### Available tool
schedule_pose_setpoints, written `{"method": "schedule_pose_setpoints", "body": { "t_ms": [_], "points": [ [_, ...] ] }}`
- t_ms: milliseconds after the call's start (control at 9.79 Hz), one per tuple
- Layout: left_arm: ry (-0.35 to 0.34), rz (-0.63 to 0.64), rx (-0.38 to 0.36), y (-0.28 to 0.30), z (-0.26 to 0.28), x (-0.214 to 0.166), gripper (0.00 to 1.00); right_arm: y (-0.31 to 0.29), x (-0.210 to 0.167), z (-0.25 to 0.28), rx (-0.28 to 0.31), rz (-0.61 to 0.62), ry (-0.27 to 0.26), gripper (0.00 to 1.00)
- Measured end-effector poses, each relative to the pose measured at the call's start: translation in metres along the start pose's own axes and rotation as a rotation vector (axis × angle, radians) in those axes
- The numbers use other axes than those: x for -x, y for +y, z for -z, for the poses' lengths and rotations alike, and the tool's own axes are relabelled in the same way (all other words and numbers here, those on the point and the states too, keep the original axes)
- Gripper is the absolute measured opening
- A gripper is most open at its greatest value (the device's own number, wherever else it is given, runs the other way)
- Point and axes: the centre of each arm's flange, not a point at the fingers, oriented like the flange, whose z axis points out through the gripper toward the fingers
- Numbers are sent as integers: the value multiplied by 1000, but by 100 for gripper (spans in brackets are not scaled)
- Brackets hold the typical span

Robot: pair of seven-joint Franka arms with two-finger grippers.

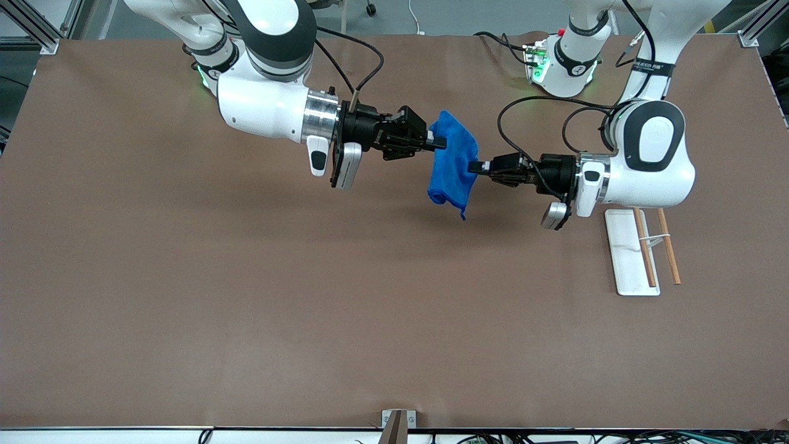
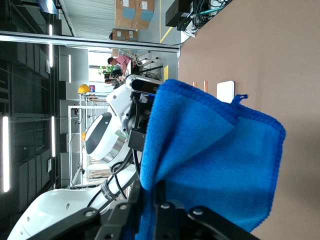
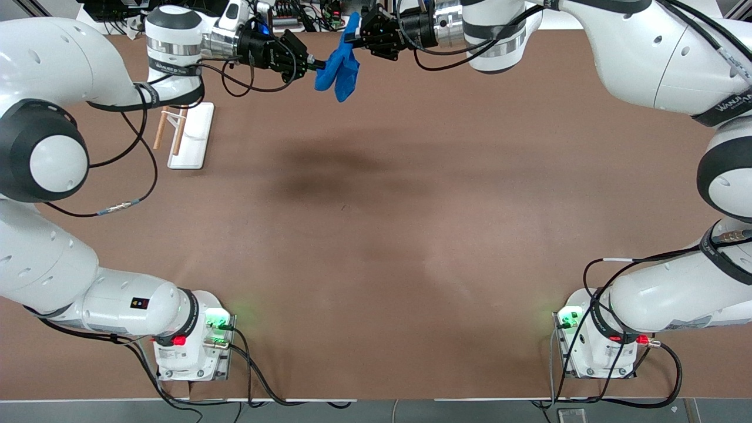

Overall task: Right arm passes towel to left arm to hang
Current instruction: 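Carry the towel with the left gripper while the right gripper withdraws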

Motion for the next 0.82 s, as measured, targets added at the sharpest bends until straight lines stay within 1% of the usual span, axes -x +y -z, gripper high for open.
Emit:
{"method": "schedule_pose_setpoints", "body": {
  "t_ms": [102, 204, 307, 409, 511, 613, 715, 818],
  "points": [
    [0, -11, -35, 0, 9, 0, 2, 1, -2, 2, 1, -1, 5, 37],
    [6, -25, -77, 1, 23, 0, 2, 3, -7, 7, 15, 15, 16, 52],
    [22, -36, -124, 5, 43, -1, 2, 7, -18, 17, 51, 58, 27, 66],
    [44, -49, -183, 9, 68, -3, 2, 16, -32, 30, 96, 101, 32, 83],
    [66, -69, -267, 12, 100, -5, 2, 28, -44, 44, 139, 131, 33, 96],
    [87, -91, -384, 13, 139, -5, 2, 45, -56, 59, 190, 150, 37, 100],
    [107, -99, -498, 15, 178, -3, 2, 67, -68, 77, 253, 168, 46, 100],
    [137, -84, -573, 10, 213, 2, 2, 92, -83, 101, 333, 191, 61, 100]
  ]
}}
